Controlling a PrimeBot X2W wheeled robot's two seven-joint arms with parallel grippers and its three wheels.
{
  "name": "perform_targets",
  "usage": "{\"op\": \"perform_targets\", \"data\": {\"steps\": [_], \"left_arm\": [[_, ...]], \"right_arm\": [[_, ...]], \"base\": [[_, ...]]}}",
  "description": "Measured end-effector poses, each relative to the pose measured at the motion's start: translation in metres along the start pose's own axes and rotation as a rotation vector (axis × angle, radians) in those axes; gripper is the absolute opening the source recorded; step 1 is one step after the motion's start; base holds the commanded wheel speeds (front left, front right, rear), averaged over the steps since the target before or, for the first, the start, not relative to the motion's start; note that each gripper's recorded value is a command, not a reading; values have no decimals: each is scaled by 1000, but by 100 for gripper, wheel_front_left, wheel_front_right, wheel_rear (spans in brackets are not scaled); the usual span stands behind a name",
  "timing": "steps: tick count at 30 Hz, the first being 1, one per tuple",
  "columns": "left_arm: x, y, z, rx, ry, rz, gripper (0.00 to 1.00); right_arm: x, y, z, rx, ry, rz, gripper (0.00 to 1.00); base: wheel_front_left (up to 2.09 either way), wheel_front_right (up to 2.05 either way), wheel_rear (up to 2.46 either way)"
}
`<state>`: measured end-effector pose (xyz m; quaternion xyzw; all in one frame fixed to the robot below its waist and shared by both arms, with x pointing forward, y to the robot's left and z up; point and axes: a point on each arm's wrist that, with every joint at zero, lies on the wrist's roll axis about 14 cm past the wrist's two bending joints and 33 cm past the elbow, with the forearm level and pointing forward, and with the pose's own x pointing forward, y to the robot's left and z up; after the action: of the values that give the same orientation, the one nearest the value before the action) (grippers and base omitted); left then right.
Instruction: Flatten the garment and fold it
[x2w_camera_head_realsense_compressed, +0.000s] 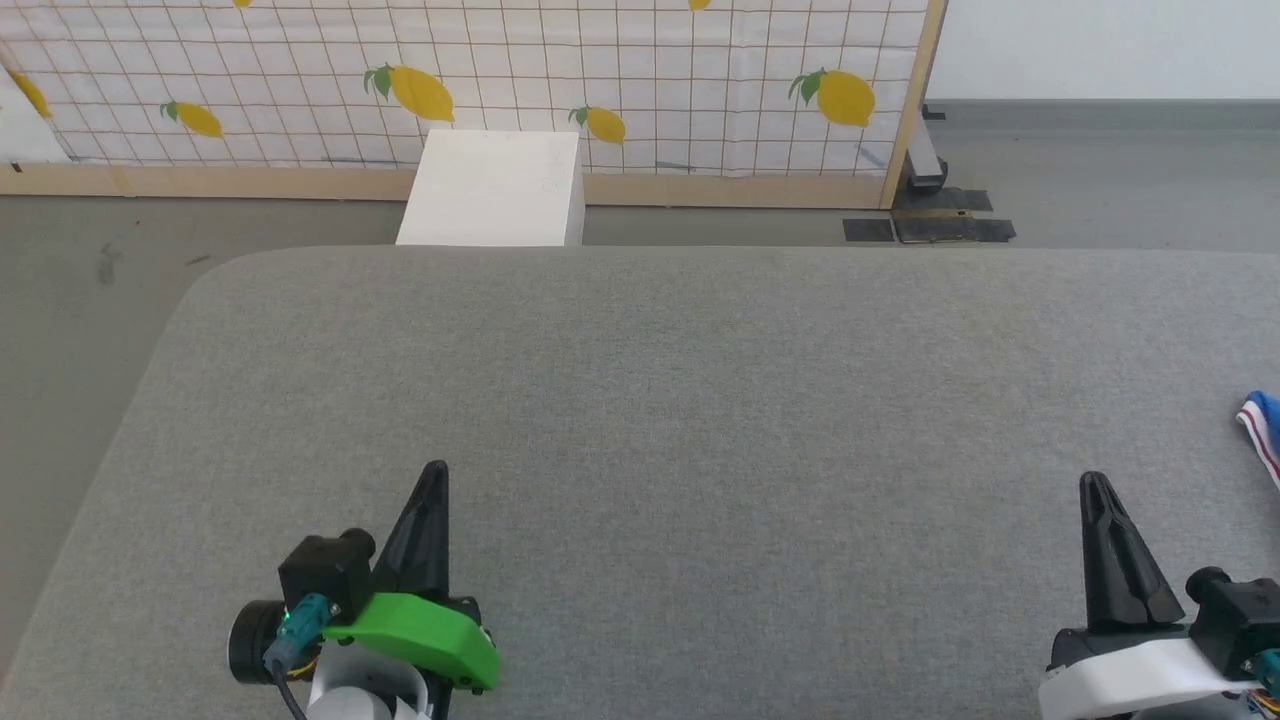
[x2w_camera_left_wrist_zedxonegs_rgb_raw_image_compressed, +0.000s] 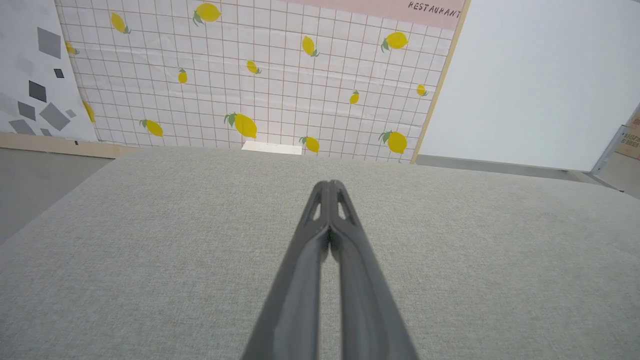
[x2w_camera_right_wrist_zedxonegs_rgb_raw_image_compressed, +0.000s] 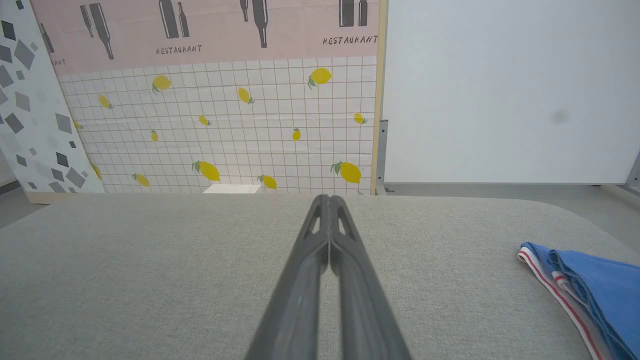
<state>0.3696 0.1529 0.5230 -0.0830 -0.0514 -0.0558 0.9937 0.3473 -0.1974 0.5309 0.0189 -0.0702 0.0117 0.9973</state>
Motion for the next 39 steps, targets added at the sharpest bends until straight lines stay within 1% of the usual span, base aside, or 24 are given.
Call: {"op": "perform_targets", "data": {"steps": [39], "left_arm": [[3, 5, 6, 70, 28, 22, 0]], "right_arm": [[5, 12, -6, -20, 63, 38, 0]], "base": [[0, 0, 0]]}}
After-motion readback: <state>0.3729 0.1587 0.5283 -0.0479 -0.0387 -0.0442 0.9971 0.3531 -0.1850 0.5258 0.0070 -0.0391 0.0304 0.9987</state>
